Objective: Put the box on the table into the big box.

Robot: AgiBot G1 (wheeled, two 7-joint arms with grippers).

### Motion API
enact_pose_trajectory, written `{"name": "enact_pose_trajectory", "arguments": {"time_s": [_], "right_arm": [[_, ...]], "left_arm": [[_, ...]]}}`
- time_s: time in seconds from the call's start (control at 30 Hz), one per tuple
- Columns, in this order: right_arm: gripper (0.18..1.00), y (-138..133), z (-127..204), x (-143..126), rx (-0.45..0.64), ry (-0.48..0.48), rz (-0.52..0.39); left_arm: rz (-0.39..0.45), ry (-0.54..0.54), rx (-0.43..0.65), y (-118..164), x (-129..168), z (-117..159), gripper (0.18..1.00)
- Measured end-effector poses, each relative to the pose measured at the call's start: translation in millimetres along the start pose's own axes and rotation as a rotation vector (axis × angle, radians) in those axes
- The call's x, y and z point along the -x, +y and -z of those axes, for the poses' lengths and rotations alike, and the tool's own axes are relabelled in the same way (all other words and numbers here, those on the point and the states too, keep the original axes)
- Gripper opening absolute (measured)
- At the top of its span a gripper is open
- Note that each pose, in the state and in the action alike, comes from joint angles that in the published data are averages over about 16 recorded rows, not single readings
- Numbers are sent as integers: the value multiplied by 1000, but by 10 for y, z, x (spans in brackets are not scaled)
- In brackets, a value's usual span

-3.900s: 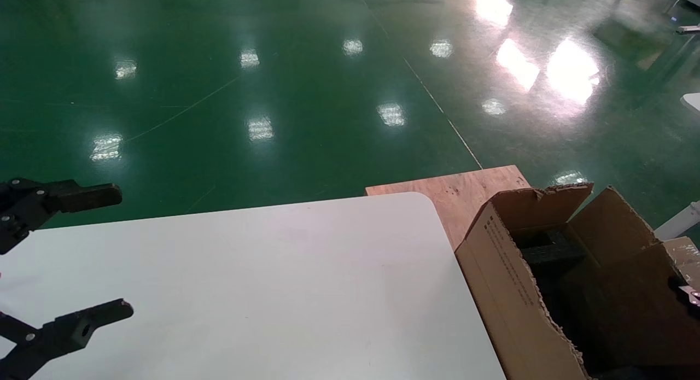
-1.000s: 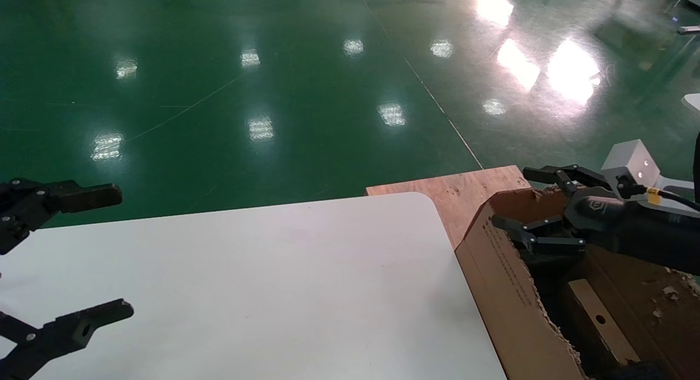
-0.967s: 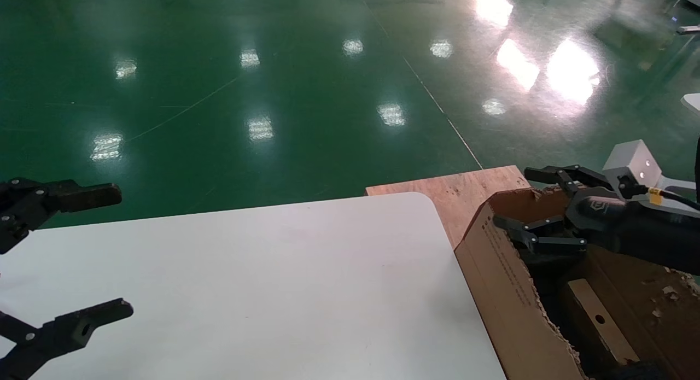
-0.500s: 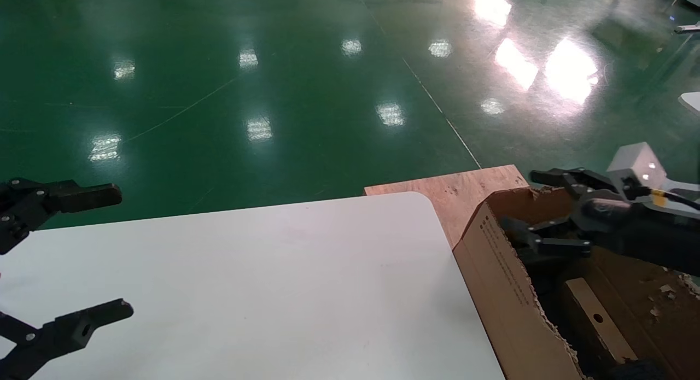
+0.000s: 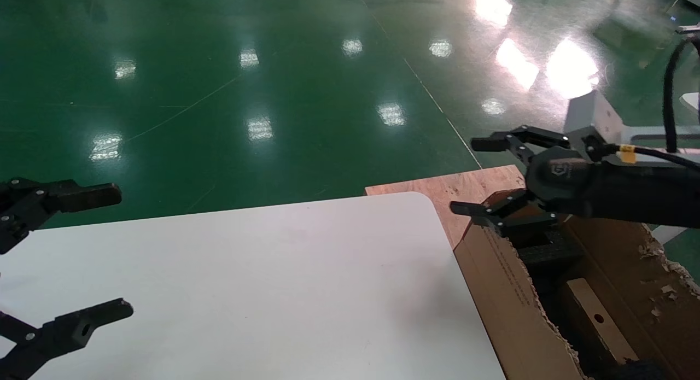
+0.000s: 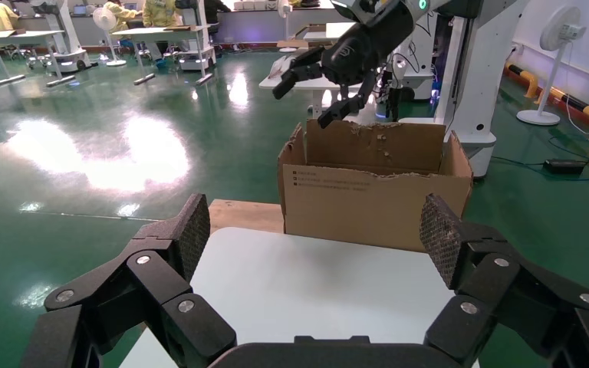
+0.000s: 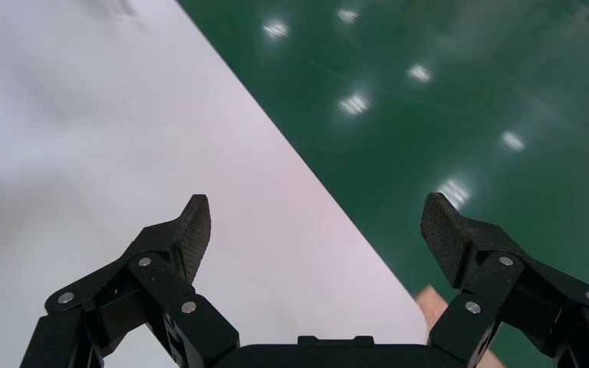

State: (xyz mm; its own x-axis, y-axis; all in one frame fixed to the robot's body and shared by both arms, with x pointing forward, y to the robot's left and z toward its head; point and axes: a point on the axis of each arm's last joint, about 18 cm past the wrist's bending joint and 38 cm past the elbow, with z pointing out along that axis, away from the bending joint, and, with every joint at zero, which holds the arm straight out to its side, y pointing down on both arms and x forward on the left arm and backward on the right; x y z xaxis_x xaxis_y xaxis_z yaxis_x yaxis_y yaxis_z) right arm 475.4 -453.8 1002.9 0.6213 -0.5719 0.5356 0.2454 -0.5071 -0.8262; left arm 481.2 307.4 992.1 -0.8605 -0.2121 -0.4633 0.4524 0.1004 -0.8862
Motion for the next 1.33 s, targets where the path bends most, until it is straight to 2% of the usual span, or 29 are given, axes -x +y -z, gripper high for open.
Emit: {"name": "enact_pose_trajectory", "arguments": {"time_s": [0.33, 0.67, 1.03, 1.33], "right_arm": [[1001, -439, -414, 156, -74, -175, 72], [1001, -724, -771, 412, -179, -333, 101], [1001, -834, -992, 696, -318, -448, 77], [1001, -801, -1023, 814, -388, -474, 44]], "left_arm": [[0, 0, 0, 0, 0, 0, 1001], [0, 0, 0, 0, 0, 0, 1001], [0, 0, 0, 0, 0, 0, 1001], [0, 0, 0, 0, 0, 0, 1001]]}}
